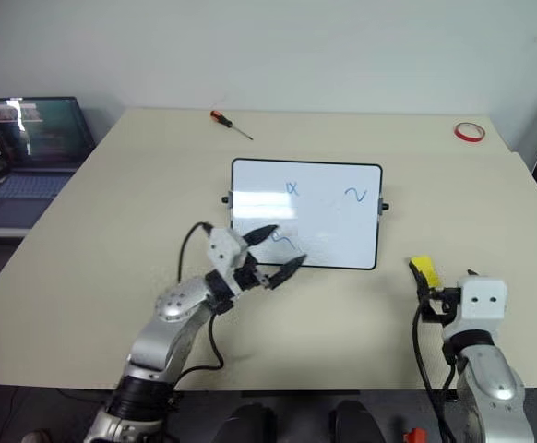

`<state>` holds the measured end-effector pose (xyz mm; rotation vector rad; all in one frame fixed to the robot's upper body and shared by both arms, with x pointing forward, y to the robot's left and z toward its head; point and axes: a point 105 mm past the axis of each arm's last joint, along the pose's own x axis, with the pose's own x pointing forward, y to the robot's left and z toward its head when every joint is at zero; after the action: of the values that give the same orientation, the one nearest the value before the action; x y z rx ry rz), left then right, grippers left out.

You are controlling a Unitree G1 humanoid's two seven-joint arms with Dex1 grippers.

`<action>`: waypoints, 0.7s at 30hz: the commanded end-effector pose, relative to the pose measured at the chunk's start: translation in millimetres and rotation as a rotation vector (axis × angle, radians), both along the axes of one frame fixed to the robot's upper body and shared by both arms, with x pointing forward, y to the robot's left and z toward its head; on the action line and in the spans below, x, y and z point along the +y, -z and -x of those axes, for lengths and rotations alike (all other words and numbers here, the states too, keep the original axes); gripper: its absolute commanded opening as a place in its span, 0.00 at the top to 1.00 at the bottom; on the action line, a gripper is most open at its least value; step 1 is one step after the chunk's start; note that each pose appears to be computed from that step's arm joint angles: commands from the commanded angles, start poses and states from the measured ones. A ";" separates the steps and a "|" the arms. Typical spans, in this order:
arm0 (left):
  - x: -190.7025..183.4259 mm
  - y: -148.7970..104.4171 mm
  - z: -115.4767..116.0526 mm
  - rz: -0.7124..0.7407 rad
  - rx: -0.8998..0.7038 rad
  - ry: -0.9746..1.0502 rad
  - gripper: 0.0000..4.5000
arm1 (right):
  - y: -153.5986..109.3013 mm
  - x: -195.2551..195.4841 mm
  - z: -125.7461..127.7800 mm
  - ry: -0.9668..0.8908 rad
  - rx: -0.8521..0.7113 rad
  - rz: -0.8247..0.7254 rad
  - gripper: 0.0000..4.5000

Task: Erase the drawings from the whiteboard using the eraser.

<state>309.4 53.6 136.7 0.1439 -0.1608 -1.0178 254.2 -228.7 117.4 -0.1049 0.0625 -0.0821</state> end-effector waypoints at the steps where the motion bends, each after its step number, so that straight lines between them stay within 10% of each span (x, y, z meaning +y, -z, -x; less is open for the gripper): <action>1: -27.2 -2.8 13.4 -0.062 0.014 0.253 0.00 | -4.8 6.5 -8.0 -0.011 0.003 -0.071 0.01; 21: -60.2 -0.6 11.7 -0.128 -0.014 0.432 0.00 | 21.4 1.5 -37.9 -0.002 0.081 -0.160 0.01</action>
<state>303.1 -3.7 129.5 0.2223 -0.0928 -1.4440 288.9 -224.0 82.5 0.0621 0.2091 -0.0694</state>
